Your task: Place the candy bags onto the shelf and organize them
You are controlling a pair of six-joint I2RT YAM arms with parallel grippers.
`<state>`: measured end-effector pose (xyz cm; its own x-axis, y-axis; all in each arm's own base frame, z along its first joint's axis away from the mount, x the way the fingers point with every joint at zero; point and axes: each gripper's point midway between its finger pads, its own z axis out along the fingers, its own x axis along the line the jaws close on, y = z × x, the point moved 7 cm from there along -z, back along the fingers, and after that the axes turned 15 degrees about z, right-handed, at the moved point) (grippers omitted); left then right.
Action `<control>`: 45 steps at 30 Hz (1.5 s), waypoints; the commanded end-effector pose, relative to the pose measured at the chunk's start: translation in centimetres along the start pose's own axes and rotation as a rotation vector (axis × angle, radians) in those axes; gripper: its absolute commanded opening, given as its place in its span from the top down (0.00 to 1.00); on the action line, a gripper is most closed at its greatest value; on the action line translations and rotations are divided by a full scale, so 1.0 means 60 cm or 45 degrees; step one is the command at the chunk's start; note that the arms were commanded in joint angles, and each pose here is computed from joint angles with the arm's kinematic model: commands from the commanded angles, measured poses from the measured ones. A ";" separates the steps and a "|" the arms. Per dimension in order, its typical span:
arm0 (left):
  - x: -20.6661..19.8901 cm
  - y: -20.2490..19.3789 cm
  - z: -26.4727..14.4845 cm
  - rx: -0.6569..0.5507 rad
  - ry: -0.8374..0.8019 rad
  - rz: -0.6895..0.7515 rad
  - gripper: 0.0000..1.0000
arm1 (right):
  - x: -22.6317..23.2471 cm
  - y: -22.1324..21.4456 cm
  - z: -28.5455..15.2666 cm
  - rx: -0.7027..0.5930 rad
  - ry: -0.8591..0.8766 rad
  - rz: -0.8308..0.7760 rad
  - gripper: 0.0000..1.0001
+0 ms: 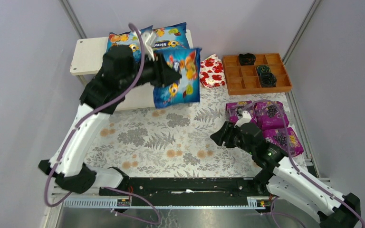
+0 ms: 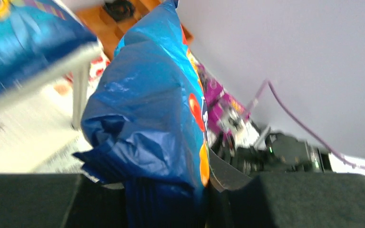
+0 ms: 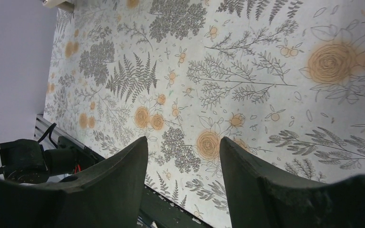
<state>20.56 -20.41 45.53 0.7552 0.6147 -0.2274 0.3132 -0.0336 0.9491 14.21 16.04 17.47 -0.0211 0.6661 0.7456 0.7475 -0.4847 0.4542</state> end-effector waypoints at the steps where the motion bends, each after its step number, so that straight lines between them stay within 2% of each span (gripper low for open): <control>1: -0.003 0.152 -0.038 -0.371 -0.031 0.146 1.00 | -0.010 0.015 -0.028 -0.104 -0.064 -0.046 0.35; 5: 0.043 0.226 -0.048 -0.549 0.008 0.052 1.00 | -0.020 0.012 -0.041 -0.124 -0.067 -0.039 0.34; 7: 0.107 0.249 -0.067 -0.662 0.098 -0.142 1.00 | -0.022 0.011 -0.043 -0.125 -0.063 -0.031 0.34; 13: 0.306 0.256 -0.166 -0.990 0.266 -0.566 1.00 | -0.017 0.006 -0.038 -0.071 -0.061 -0.035 0.34; 16: 0.361 0.241 -0.207 -1.169 0.159 -0.700 1.00 | -0.012 0.006 -0.032 -0.053 -0.050 -0.046 0.34; 19: 0.368 0.251 -0.232 -1.249 0.141 -0.708 1.00 | -0.008 0.005 -0.024 -0.032 -0.043 -0.049 0.34; 21: 0.375 0.251 -0.243 -1.281 0.213 -0.729 1.00 | -0.007 0.003 -0.019 -0.014 -0.040 -0.046 0.34; 25: 0.395 0.227 -0.261 -1.383 0.321 -0.831 1.00 | -0.007 -0.003 -0.007 0.012 -0.028 -0.033 0.34; 30: 0.404 0.193 -0.266 -1.493 0.294 -0.974 1.00 | -0.010 -0.008 0.000 0.023 -0.021 -0.015 0.35; 35: 0.381 0.179 -0.285 -1.628 0.399 -0.989 1.00 | -0.015 -0.011 0.002 0.027 -0.026 -0.008 0.35; 45: 0.398 0.173 -0.279 -1.786 0.519 -1.063 1.00 | -0.016 -0.018 0.004 0.062 -0.010 -0.001 0.36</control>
<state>35.82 8.05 47.12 0.1707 0.2269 -0.9588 -0.2340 0.9546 0.1842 13.41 15.65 15.64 0.0069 0.6954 0.7186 0.7840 -0.4498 0.4278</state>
